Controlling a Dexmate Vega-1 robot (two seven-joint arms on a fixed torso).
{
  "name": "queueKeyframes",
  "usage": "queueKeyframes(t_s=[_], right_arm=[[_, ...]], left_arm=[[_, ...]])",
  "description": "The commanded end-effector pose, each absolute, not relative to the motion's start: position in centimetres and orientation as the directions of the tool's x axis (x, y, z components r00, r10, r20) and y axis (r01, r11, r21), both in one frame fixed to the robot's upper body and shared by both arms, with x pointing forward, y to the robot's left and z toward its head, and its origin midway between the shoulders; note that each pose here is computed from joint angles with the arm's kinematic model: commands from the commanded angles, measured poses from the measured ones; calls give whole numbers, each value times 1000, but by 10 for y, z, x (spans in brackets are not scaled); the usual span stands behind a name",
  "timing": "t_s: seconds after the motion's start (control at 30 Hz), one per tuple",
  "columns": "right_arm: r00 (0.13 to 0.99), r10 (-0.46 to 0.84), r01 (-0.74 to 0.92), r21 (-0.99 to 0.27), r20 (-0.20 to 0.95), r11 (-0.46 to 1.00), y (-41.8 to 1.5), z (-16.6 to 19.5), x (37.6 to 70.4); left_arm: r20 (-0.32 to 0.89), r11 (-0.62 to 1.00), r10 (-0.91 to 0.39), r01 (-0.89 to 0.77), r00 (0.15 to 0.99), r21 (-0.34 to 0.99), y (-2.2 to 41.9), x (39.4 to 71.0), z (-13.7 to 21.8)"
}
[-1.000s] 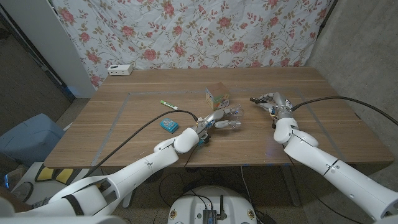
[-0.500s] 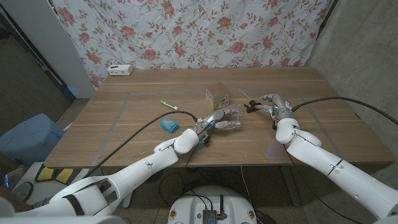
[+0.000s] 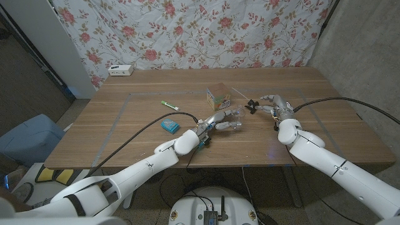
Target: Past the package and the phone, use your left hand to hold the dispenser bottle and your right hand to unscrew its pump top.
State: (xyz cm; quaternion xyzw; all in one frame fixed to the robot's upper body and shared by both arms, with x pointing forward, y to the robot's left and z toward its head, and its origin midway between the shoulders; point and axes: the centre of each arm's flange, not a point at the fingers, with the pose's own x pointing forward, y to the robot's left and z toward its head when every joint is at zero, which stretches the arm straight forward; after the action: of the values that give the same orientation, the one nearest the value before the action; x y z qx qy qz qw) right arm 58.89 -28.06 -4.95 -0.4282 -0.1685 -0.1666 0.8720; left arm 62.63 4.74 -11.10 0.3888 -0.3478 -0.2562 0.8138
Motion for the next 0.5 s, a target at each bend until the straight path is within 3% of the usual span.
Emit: queueKeyframes(t_s=[0.03, 0.5], right_arm=[[888, -143, 434, -693, 438, 576, -280, -48, 587], [888, -132, 431, -696, 441, 574, -275, -46, 587]], left_arm=[[353, 561, -687, 156, 635, 813, 51, 630, -114], [360, 589, -670, 168, 650, 791, 57, 628, -116]])
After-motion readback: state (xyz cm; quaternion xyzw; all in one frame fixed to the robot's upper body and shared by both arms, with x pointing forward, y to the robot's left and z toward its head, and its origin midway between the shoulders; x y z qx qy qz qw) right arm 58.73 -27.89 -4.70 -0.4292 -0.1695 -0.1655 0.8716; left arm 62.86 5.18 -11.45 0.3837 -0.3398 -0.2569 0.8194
